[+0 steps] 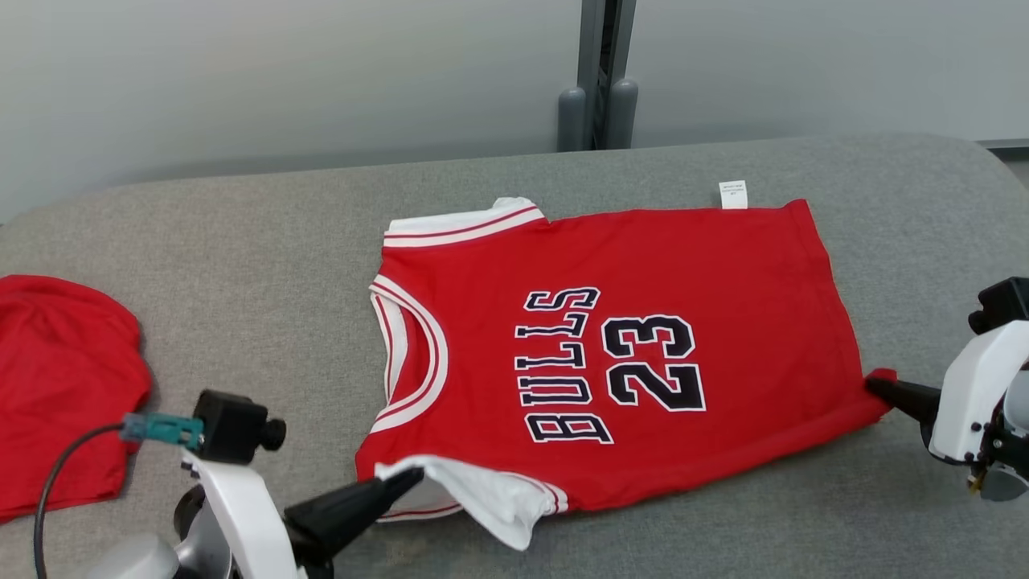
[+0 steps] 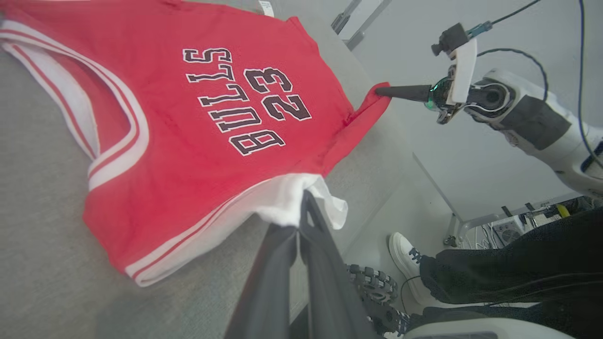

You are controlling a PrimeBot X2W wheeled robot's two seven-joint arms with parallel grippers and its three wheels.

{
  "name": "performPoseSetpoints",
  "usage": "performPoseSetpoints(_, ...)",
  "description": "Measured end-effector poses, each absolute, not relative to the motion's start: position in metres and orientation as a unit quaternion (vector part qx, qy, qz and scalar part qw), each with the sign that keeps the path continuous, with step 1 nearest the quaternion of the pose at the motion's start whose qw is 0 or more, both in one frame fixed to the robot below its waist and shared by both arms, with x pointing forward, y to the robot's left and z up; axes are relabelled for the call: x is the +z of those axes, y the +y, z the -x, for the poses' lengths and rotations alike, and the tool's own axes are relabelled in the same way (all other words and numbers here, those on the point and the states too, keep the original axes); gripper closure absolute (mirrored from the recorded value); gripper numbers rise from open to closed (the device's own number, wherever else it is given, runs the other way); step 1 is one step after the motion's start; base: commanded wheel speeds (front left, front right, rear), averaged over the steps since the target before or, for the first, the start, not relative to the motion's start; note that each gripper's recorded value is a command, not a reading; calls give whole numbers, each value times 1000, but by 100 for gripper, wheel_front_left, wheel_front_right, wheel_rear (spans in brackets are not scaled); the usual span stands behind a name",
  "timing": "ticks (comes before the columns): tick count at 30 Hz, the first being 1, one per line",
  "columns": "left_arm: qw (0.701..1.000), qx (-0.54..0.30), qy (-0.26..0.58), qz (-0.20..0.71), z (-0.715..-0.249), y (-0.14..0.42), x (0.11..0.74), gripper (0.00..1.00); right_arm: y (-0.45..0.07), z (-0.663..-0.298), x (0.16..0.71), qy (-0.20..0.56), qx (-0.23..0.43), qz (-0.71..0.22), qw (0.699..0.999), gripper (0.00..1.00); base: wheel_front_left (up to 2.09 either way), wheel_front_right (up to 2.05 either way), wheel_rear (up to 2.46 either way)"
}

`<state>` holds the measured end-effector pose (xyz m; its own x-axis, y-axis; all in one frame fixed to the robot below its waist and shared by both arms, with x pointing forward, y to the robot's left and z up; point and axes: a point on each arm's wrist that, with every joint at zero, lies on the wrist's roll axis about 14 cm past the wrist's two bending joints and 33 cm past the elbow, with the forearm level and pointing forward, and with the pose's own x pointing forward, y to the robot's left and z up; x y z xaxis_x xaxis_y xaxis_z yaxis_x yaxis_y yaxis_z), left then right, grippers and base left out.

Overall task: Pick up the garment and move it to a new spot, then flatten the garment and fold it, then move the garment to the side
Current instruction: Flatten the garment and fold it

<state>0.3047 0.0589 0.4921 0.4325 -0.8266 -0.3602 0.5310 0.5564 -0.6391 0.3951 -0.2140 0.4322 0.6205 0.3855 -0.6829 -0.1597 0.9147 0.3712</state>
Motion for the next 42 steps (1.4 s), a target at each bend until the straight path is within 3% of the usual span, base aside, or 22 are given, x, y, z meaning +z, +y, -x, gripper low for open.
performPoseSetpoints(7,831,-389,284,278,-347,56,502,100,-208,-418,430,388,148,-155,897,100,0,0,0)
performPoseSetpoints(19,853,-342,256,299,-407,61,487,100,-209,-448,415,365,123,-165,908,100,0,0,0)
performPoseSetpoints(42,877,-299,254,278,-458,60,437,100,-213,-466,386,353,96,-168,915,100,0,0,0)
